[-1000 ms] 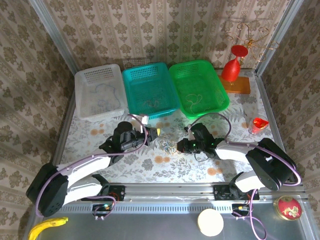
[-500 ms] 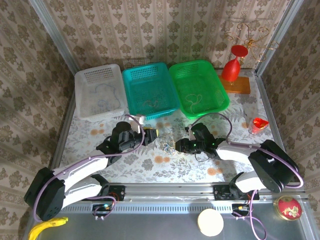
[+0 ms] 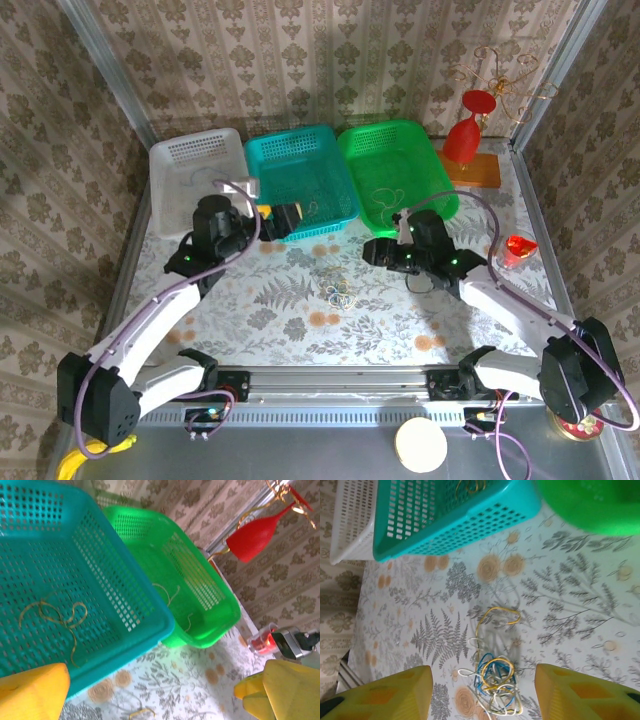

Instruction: Untangle the cables

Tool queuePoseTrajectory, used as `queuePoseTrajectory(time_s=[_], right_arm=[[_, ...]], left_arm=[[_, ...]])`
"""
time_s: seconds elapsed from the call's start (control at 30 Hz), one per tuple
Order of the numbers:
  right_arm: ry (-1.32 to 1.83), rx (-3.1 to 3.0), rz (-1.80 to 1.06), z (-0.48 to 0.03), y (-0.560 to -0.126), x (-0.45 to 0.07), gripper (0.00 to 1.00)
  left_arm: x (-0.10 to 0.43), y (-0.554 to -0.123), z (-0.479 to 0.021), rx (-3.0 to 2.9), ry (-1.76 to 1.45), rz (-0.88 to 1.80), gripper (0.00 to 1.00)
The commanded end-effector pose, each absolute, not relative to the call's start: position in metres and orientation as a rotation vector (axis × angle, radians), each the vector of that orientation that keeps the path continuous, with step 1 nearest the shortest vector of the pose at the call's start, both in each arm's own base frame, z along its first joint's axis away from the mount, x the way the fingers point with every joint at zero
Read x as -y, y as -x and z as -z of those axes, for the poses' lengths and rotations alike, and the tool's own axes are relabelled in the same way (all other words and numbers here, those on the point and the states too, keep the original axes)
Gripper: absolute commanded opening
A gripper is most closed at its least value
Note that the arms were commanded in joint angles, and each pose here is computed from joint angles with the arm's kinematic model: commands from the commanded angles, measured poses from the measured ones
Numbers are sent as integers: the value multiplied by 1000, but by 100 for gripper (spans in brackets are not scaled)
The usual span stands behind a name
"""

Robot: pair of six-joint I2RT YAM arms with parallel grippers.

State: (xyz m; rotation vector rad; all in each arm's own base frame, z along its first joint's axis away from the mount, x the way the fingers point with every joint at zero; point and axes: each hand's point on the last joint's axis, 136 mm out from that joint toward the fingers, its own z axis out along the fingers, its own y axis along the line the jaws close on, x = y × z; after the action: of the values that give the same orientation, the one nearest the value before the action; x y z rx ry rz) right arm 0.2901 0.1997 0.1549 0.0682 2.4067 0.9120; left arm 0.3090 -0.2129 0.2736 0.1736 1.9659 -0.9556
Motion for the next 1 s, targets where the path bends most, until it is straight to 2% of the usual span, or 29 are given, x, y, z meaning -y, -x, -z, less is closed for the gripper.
queuePoseTrajectory(time_s=[0.0, 0.2, 0.4, 0.73, 0.87, 0.97], right_arm=[[-86, -2456, -831, -155, -291, -185, 58], [-85, -2454, -797, -165, -302, -180, 58], [-53, -2472, -828, -162, -302, -186, 56], [24, -2569, -888, -120, -283, -207, 49], [59, -2615, -885, -101, -278, -215, 44], [83, -2635, -892, -91, -276, -223, 43]], left_arm=[[212, -313, -280, -1995, -221, 958, 100], [215, -319, -287, -1998, -244, 960, 100], [219, -313, -271, -2044, -261, 979, 100], [252, -280, -209, -2217, -386, 951, 100], [265, -270, -180, -2270, -375, 960, 100], [269, -263, -157, -2313, -359, 961, 100]])
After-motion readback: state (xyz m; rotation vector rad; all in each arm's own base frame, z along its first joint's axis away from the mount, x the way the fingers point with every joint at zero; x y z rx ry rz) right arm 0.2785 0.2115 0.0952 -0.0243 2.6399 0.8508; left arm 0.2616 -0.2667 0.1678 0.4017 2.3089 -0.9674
